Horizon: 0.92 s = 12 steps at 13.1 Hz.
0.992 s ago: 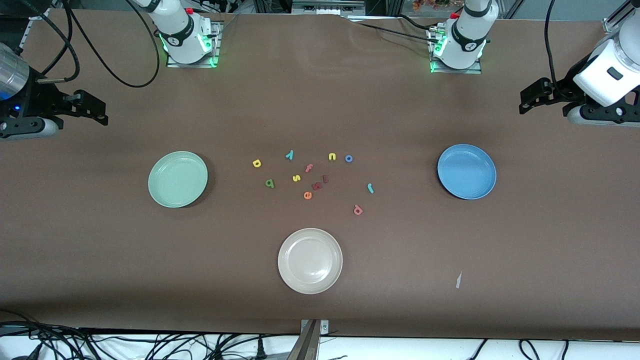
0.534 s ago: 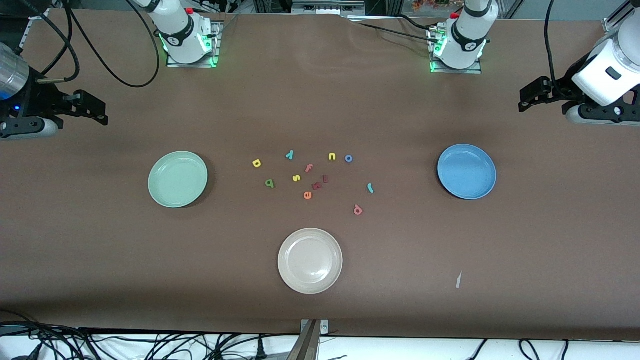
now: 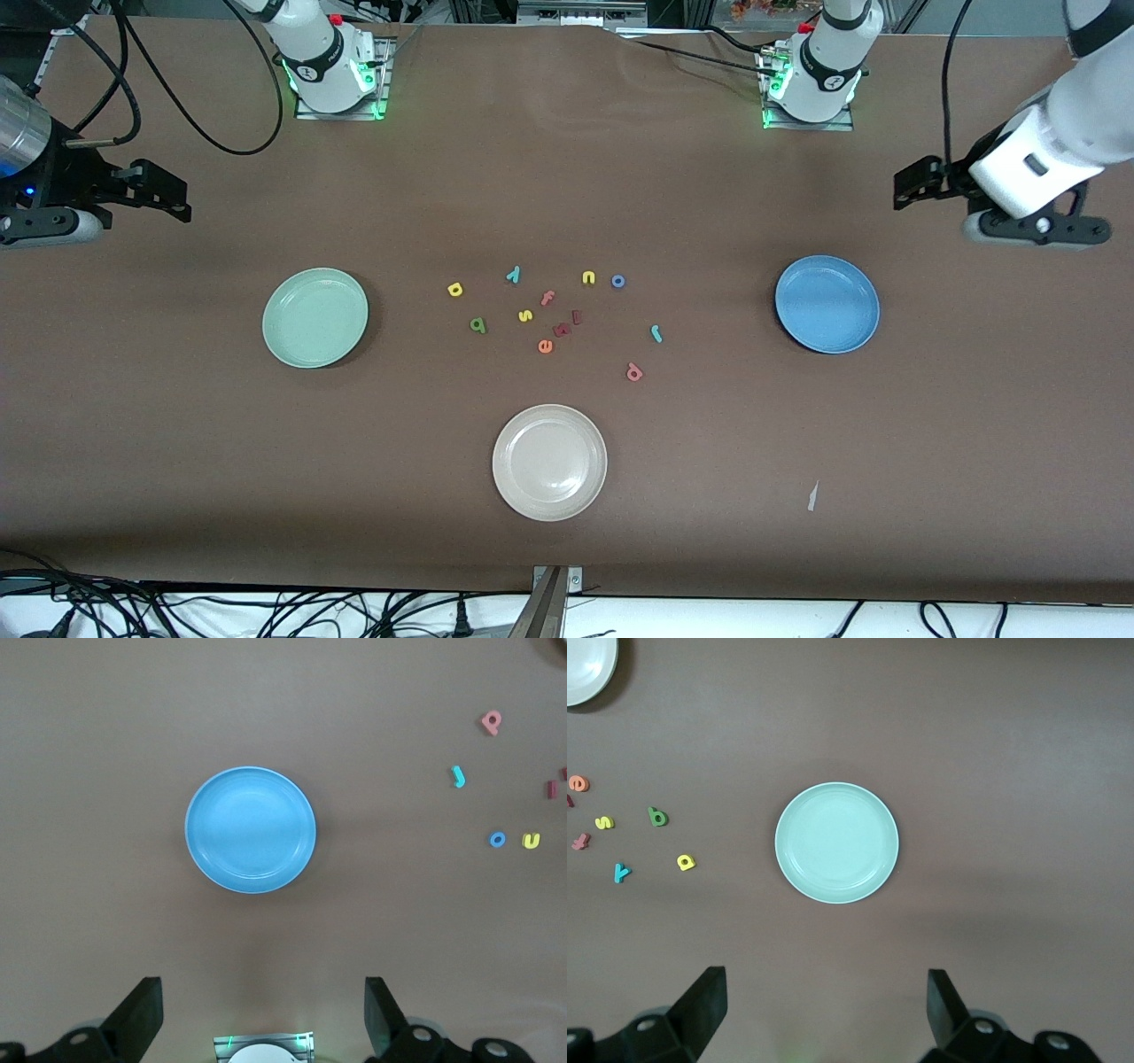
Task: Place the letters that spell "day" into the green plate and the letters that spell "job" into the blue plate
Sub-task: 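Move the left gripper over the pink letter P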
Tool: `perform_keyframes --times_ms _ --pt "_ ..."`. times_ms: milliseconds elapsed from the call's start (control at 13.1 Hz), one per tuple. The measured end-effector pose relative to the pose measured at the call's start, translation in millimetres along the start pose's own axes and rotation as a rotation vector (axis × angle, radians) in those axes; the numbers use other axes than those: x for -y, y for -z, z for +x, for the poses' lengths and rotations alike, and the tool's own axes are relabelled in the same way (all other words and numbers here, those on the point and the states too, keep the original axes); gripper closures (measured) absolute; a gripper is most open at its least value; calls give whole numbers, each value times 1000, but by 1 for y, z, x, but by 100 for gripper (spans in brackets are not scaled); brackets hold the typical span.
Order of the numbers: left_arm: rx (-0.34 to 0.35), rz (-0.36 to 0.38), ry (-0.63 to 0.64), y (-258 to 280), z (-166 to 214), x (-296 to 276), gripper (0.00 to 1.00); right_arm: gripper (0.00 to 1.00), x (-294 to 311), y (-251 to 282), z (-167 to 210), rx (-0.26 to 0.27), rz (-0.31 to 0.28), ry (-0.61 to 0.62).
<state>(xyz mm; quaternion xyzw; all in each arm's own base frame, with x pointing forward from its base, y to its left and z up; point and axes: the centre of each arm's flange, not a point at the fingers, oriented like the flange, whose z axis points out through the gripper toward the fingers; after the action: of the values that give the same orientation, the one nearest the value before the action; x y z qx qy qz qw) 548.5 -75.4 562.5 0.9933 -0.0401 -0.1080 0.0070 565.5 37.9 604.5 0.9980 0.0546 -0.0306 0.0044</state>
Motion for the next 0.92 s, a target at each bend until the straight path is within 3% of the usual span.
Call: perform_keyframes --times_ms 305,534,763,916 --pt "60 19 -128 -58 51 -76 0 0 3 1 0 -3 0 5" --pt "54 28 -222 -129 108 -158 0 0 12 -1 1 3 0 21" --pt "-28 9 -211 -173 146 -186 0 0 21 -4 3 9 -1 38" --pt "-91 -9 -123 -191 167 -183 0 0 22 -7 4 15 -1 39"
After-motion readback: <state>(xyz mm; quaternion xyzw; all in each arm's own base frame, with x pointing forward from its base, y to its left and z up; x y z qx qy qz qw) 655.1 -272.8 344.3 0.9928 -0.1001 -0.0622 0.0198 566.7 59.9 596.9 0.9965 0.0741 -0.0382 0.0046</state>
